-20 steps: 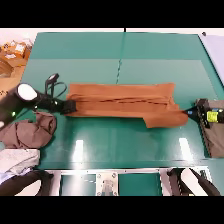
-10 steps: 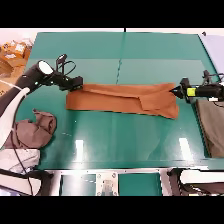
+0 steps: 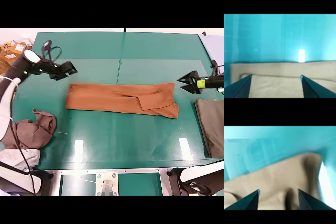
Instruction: Fold the shirts.
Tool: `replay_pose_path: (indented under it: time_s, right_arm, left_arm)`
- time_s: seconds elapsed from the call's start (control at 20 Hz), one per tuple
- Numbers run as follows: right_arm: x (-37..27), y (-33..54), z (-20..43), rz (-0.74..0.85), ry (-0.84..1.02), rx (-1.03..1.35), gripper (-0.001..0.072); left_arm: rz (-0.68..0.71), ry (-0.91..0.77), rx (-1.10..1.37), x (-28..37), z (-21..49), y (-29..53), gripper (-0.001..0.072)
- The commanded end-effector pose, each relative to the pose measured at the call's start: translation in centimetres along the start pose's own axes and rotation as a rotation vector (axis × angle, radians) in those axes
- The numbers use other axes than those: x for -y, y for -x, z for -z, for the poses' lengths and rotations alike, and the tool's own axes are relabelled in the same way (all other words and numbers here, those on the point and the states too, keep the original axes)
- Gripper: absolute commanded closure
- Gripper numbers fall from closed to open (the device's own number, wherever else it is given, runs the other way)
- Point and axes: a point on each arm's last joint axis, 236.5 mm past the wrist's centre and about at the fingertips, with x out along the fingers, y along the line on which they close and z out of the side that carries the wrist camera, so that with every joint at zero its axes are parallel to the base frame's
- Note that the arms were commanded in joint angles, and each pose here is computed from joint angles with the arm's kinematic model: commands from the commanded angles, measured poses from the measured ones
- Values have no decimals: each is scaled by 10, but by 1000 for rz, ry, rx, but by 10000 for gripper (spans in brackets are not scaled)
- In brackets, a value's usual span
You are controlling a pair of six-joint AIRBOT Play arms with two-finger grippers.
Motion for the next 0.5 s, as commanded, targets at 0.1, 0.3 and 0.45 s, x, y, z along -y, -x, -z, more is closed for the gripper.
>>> replay_pose_path:
  time_s: [0.1, 0.3, 0.45]
  right_arm:
    - [63, 7, 45, 39, -5, -146, 97]
    - [69, -29, 66, -61, -30, -227, 73]
    - [45, -47, 72, -215, -40, -257, 73]
  left_arm:
    - [17, 6, -130, -4, 16, 24, 35]
    - [28, -2, -130, 4, 17, 21, 35]
    - [37, -2, -132, 7, 18, 20, 35]
